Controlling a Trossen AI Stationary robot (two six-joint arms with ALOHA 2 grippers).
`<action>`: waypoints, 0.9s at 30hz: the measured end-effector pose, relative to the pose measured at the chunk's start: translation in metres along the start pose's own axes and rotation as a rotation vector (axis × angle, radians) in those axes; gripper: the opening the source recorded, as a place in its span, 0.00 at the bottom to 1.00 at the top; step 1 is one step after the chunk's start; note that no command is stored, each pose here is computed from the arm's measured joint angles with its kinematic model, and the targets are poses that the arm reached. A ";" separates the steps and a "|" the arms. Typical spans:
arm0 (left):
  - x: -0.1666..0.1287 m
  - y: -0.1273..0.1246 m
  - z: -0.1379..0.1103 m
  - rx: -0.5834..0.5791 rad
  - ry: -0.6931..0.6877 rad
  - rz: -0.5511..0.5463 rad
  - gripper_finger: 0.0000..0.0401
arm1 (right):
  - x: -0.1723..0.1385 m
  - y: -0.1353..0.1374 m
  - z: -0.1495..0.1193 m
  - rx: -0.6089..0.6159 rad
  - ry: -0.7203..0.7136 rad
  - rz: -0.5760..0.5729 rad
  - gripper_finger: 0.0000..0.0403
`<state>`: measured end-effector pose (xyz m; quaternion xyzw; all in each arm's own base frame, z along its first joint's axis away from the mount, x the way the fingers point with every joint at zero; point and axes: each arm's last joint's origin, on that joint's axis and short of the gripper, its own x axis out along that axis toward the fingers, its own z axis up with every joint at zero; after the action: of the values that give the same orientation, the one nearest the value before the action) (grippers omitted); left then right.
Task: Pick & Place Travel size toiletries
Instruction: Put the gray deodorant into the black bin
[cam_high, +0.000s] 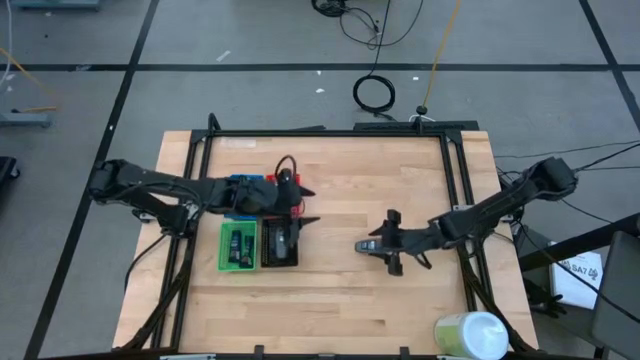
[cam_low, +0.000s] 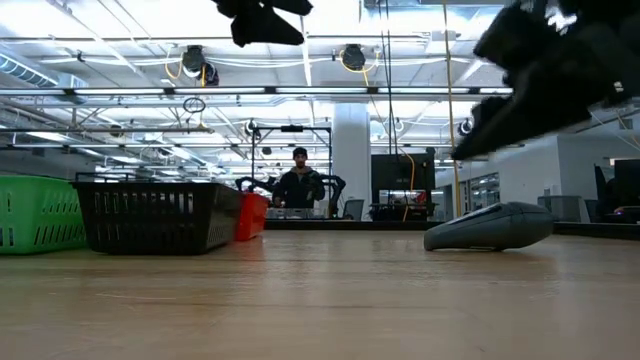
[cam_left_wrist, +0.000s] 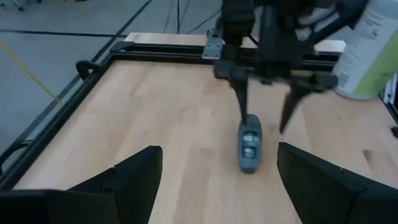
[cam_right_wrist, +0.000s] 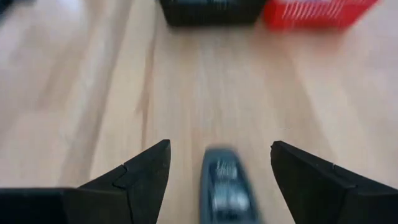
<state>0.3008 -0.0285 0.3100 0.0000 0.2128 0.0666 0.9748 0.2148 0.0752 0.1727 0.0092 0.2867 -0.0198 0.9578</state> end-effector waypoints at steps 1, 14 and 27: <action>0.001 0.004 0.001 -0.004 -0.003 -0.004 0.77 | 0.004 0.000 -0.004 0.006 0.035 0.004 0.66; 0.006 0.034 0.003 -0.055 -0.003 -0.001 0.77 | 0.014 -0.004 -0.031 -0.019 0.283 0.001 0.66; 0.023 0.037 -0.007 -0.121 0.049 0.027 0.77 | 0.026 -0.012 -0.038 -0.029 0.359 0.030 0.51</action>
<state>0.3135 0.0113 0.2953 -0.0575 0.2322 0.0924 0.9666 0.2149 0.0636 0.1263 0.0029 0.4530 0.0006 0.8915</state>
